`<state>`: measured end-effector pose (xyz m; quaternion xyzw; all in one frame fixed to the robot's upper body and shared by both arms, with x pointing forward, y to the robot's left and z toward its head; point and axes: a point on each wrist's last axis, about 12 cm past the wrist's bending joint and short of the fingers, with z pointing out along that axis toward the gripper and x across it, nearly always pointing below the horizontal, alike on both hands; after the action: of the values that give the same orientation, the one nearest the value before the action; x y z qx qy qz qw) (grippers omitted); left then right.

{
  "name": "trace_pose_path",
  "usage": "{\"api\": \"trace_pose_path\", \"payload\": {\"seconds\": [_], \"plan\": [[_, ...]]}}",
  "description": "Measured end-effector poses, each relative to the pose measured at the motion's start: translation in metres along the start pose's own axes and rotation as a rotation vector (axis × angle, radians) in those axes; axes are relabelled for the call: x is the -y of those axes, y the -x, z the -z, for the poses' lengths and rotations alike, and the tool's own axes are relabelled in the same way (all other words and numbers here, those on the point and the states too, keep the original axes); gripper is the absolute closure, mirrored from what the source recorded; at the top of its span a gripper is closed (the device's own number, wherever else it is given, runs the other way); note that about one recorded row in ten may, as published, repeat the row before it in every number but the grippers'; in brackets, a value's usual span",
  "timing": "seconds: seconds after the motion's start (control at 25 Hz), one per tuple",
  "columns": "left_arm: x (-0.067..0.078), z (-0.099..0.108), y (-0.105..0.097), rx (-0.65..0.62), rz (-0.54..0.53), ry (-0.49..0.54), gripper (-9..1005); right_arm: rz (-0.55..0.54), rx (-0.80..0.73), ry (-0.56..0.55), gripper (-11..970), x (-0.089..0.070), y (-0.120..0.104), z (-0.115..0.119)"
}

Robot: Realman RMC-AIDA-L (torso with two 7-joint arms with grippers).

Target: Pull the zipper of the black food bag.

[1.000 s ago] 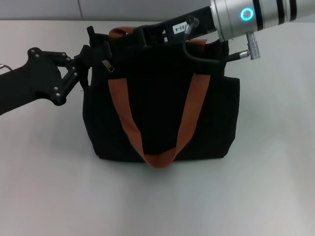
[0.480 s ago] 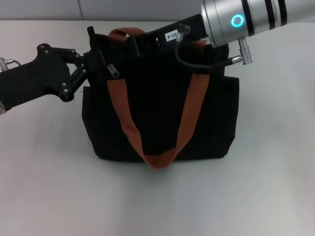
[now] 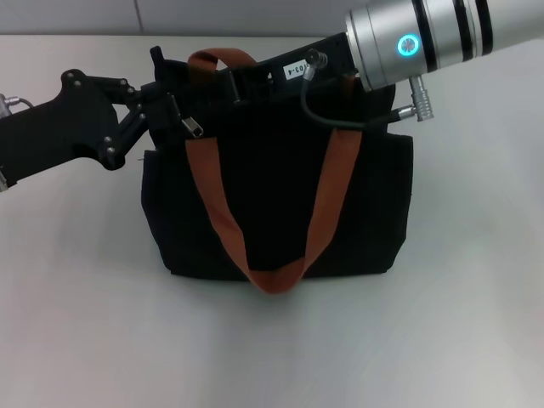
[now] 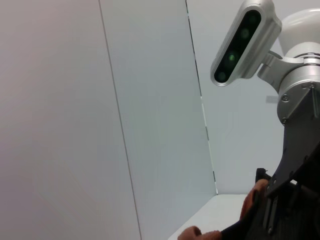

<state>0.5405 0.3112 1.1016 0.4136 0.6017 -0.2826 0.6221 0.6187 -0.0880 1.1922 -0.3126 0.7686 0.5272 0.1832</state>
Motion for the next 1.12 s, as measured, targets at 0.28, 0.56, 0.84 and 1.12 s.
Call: {"api": "trace_pose_path", "payload": {"seconds": [0.28,0.56,0.84,1.12], "plan": [[0.0011,0.0027,-0.0006,0.005,0.004,0.005,964,-0.003,-0.006,-0.011,173,0.0021,-0.0016,0.0019],[0.0013,0.0029,-0.0006,0.006,0.005,0.005,963,0.008,-0.022,-0.021,200,0.0014,-0.0005,0.0008],[0.0019,0.0027,-0.0003,0.009,0.005,0.002,962,0.015,-0.024,-0.022,431,0.0002,0.0017,0.0006],[0.0023,0.0027,-0.0004,0.01,0.006,0.001,962,0.018,-0.026,-0.038,722,0.0017,0.0018,-0.0003]]}}
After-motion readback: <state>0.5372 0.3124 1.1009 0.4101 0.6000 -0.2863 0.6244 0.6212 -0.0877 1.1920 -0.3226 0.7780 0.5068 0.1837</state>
